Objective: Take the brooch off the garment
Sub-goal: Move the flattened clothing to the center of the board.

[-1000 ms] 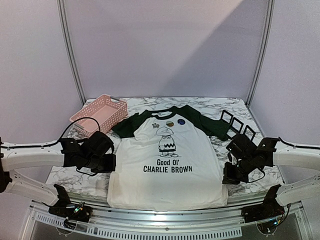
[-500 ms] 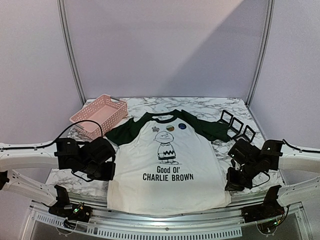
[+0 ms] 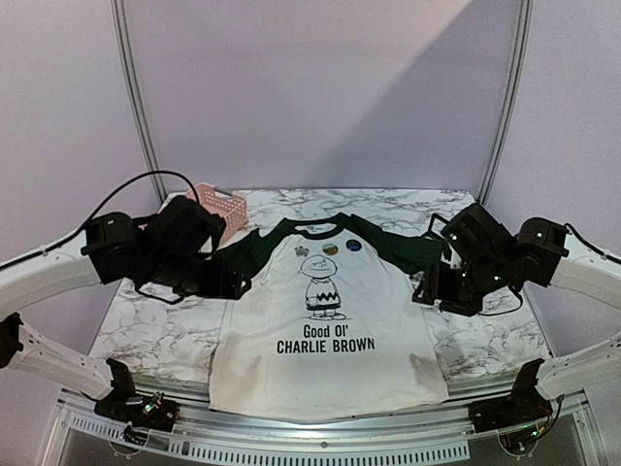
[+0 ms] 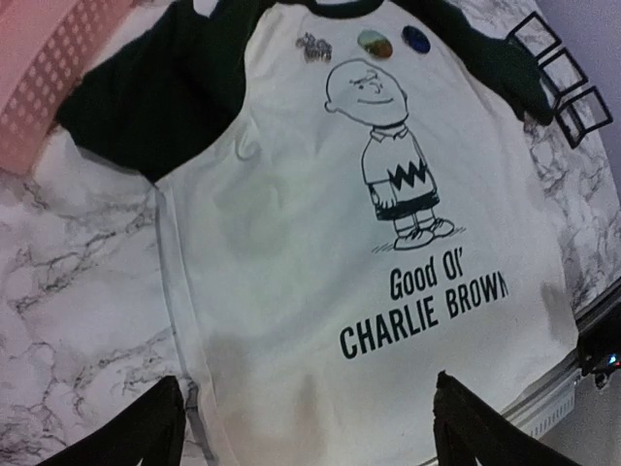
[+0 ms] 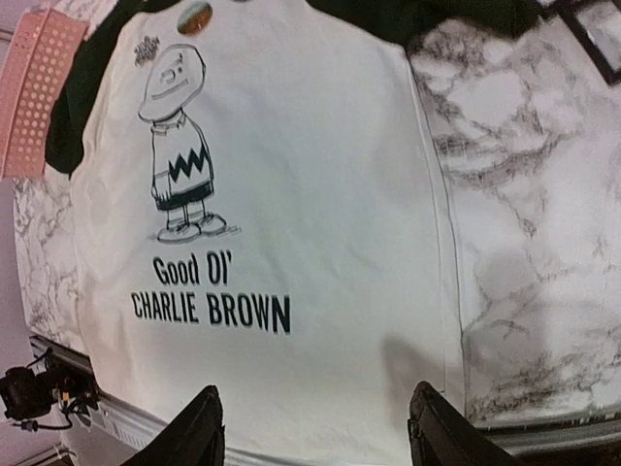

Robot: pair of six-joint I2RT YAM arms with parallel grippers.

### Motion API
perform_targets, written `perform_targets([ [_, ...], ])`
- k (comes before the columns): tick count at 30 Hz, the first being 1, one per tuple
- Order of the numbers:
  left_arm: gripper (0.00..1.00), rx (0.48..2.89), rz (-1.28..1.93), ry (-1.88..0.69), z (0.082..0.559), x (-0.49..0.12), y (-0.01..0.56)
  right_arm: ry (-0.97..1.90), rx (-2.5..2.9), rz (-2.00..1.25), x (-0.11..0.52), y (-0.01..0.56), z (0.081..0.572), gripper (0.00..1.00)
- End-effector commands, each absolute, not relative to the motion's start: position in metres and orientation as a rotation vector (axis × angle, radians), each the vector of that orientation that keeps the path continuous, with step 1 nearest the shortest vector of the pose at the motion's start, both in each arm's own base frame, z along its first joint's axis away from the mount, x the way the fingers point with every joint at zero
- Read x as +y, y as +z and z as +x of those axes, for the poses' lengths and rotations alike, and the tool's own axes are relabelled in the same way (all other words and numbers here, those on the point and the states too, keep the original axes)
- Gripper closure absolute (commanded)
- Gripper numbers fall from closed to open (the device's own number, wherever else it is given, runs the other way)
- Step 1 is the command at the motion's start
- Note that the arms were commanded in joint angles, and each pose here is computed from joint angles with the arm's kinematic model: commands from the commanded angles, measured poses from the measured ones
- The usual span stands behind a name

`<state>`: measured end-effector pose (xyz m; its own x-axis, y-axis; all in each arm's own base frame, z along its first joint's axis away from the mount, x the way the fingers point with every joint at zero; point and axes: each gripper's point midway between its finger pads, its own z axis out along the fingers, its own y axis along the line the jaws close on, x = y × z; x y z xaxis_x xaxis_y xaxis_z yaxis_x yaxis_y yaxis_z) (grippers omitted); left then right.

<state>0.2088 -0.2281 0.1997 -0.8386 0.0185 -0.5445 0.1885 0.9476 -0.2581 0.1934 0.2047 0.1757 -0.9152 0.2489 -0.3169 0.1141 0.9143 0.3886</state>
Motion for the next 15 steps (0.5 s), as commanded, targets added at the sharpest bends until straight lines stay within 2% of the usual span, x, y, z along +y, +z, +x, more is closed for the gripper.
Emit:
perform_targets([
  [1,0.1,2.507,0.36,-0.356,0.247,-0.251,0.217,0.481,2.553,0.148,0.208,0.197,0.25,0.36],
  [4,0.08,2.48,0.458,-0.301,0.281,-0.273,0.227,0.497,2.453,0.073,0.215,0.214,0.291,0.33],
  [6,0.08,2.5,0.511,-0.245,0.305,-0.284,0.213,0.463,2.391,0.052,0.214,0.227,0.322,0.32],
  [11,0.08,2.571,0.501,-0.238,0.355,-0.298,0.173,0.471,2.371,-0.034,0.226,0.216,0.383,0.3],
  [15,0.07,2.569,0.495,-0.087,0.392,-0.295,0.148,0.473,2.395,-0.095,0.236,0.198,0.42,0.28],
])
